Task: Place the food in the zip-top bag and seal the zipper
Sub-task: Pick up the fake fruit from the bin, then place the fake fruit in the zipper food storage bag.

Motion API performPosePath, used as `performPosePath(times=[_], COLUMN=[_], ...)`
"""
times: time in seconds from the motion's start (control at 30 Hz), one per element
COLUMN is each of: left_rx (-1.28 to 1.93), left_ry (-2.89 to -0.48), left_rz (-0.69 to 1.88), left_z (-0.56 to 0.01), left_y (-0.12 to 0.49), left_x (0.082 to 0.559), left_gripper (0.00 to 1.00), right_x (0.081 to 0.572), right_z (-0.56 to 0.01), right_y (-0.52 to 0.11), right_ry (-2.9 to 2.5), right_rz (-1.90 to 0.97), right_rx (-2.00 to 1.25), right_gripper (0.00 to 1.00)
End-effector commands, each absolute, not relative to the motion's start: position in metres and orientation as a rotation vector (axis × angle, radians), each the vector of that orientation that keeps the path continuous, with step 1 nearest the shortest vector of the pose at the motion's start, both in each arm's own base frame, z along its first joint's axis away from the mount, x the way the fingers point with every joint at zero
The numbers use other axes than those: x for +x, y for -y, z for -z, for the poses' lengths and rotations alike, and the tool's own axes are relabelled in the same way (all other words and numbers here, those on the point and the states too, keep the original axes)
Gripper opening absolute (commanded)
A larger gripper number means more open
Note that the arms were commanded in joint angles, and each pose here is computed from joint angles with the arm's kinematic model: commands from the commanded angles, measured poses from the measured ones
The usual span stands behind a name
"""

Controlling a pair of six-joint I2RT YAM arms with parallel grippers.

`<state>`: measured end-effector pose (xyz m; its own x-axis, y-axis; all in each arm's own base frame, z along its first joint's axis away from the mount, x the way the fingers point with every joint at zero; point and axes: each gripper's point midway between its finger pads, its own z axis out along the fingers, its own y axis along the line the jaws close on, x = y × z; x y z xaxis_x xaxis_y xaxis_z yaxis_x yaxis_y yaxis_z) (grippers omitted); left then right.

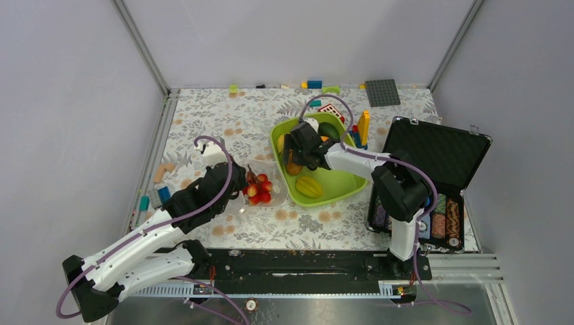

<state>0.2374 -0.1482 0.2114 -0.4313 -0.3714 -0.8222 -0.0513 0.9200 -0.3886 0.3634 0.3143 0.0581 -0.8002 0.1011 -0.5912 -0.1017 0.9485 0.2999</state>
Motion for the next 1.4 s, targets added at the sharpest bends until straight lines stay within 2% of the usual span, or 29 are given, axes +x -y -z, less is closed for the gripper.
performPosePath(times=[0.0, 0.3, 0.53, 0.6, 0.73, 0.87, 1.1, 1.37], left_rx=[-0.309, -0.314, -0.312, -0.308, -0.307, -0.307, -0.304, -0.293], left_ry=[-1.950, -1.949, -1.946, -1.952, -1.954, -1.957, -1.960, -1.968], left_rz=[0.427, 0.434, 0.438, 0.433, 0.435, 0.430, 0.425, 0.430], left_z=[-0.228, -0.229, -0.229, -0.228, -0.227, -0.226, -0.226, -0.224], left_y=[0.156, 0.156, 0.156, 0.157, 0.158, 0.158, 0.158, 0.162], left_x=[0.242, 0.241, 0.242, 0.242, 0.242, 0.243, 0.243, 0.244], left_gripper=[0.00, 0.00, 0.00, 0.00, 0.00, 0.00, 0.00, 0.00], right_x=[0.378, 0.377, 0.378, 0.378, 0.375, 0.373, 0.355, 0.297], right_z=[-0.064, -0.048, -0.045, -0.048, -0.062, -0.086, -0.147, -0.237], right_y=[-0.323, -0.323, -0.323, -0.323, -0.322, -0.312, -0.299, -0.329], right_ry=[-2.435, -2.465, -2.459, -2.451, -2.412, -2.351, -2.184, -1.819], right_rz=[-0.450, -0.433, -0.440, -0.446, -0.483, -0.485, -0.597, -1.098], right_rx=[0.020, 0.042, 0.051, 0.049, 0.056, 0.053, -0.010, -0.263], right_gripper=[0.86, 0.84, 0.71, 0.66, 0.42, 0.31, 0.27, 0.26])
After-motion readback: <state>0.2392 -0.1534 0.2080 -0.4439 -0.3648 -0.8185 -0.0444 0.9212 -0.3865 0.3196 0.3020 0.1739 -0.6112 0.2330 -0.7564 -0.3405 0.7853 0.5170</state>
